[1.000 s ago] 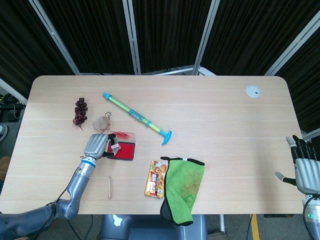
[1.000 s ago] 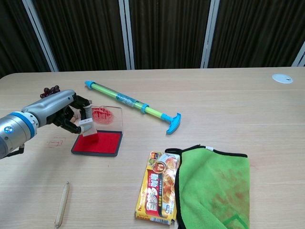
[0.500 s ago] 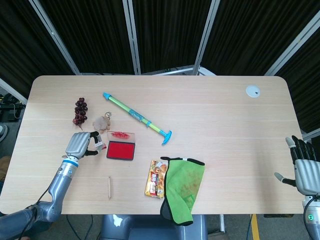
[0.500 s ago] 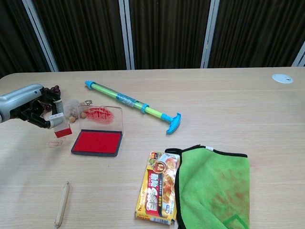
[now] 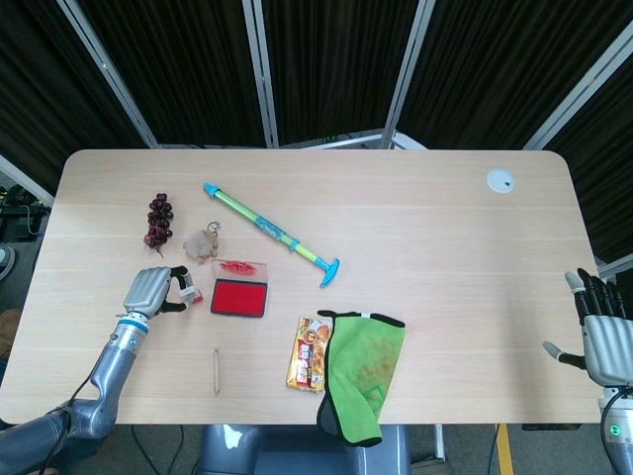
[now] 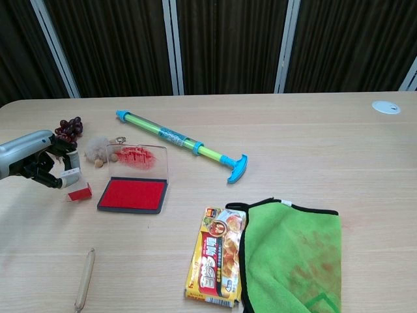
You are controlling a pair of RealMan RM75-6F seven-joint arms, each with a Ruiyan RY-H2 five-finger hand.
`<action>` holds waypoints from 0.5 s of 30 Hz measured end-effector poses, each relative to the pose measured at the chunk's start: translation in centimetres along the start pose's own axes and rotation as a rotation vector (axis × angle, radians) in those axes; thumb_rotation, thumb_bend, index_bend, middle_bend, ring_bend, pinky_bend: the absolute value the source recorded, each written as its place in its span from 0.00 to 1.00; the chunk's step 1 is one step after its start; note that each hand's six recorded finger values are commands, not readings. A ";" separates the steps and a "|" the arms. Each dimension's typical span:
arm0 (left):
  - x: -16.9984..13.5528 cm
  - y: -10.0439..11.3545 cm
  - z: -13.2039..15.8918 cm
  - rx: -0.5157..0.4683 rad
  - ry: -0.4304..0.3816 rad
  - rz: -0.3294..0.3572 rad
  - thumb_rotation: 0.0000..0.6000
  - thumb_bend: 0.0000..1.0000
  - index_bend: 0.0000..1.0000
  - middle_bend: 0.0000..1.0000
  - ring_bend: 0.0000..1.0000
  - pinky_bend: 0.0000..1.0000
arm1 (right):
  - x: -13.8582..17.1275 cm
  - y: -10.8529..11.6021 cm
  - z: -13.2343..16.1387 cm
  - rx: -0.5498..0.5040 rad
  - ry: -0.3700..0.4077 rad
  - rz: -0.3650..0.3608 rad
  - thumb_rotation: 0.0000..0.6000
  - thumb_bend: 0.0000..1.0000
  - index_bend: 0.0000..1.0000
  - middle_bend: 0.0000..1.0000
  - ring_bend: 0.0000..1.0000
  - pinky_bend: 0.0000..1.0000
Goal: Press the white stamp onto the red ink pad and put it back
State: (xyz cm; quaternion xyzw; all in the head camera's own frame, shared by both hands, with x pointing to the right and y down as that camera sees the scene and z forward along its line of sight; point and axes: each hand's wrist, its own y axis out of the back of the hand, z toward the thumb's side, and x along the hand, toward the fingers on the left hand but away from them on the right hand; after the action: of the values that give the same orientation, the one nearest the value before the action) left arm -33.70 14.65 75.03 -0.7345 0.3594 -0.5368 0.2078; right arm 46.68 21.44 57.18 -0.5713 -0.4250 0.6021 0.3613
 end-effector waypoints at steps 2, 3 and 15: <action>0.1 -0.3 -0.2 0.005 0.006 -0.006 1.00 0.35 0.53 0.51 0.82 0.95 | 0.0 -0.1 0.0 0.002 -0.001 0.002 1.00 0.00 0.00 0.00 0.00 0.00; 0.1 -0.4 -0.3 0.006 0.008 -0.007 1.00 0.35 0.52 0.51 0.82 0.95 | 0.0 -0.1 0.0 0.002 -0.001 0.002 1.00 0.00 0.00 0.00 0.00 0.00; 0.0 -0.6 -0.6 0.005 0.002 -0.005 1.00 0.21 0.39 0.28 0.81 0.94 | 0.0 -0.1 0.0 0.005 -0.001 0.003 1.00 0.00 0.00 0.00 0.00 0.00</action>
State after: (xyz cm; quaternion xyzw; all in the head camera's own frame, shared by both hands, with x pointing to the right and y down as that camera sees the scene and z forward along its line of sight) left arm -34.05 15.07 75.62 -0.7345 0.3564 -0.5388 0.2077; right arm 46.68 21.45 57.30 -0.5708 -0.4228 0.6039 0.3616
